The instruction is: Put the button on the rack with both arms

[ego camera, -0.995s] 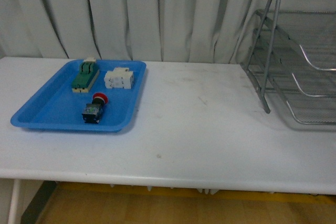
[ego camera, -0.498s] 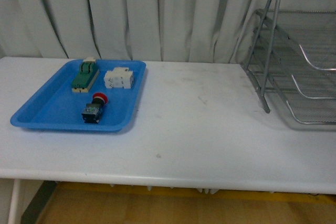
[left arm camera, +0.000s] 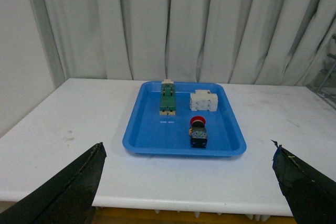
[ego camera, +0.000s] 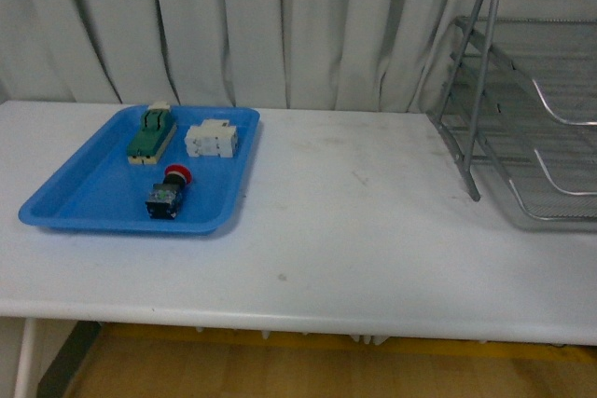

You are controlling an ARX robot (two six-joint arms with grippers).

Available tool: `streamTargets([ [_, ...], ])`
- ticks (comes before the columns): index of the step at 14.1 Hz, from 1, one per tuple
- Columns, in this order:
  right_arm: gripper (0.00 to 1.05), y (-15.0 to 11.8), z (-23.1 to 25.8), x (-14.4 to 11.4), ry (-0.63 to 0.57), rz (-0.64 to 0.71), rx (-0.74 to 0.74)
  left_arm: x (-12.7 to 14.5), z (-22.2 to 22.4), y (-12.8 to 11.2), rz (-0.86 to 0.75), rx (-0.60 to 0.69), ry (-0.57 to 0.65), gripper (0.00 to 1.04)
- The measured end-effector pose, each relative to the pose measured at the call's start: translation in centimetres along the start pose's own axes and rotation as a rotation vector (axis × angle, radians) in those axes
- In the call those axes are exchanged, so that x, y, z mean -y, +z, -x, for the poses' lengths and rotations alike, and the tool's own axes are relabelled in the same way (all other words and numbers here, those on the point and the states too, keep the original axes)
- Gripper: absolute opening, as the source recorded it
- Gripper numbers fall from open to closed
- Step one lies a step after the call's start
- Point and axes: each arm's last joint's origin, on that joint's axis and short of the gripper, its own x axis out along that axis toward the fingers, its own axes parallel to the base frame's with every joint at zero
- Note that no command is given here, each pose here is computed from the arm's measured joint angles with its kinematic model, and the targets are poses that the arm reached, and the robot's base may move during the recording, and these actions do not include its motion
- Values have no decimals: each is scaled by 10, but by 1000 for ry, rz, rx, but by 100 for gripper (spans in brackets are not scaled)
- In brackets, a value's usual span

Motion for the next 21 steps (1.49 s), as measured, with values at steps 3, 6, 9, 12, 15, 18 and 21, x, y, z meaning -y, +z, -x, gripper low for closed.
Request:
streamTargets([
  [3,4,-3,23,4,-33,-29,-11,0,0,0,0,0,0,98],
  [6,4,-7,46,6,-66,-72,-14,0,0,0,0,0,0,98],
  [9,4,-11,66,6,-89,-122,-9,0,0,0,0,0,0,98],
  [12,12,-12,70,9,-109,-156,-11,0,0,0,0,0,0,98],
  [15,50,-14,74,13,-132,-193,-7,0,0,0,0,0,0,98],
  [18,83,-13,78,15,-143,-205,3,0,0,0,0,0,0,98],
  [21,97,-15,85,15,-149,-216,-7,0,0,0,0,0,0,98],
])
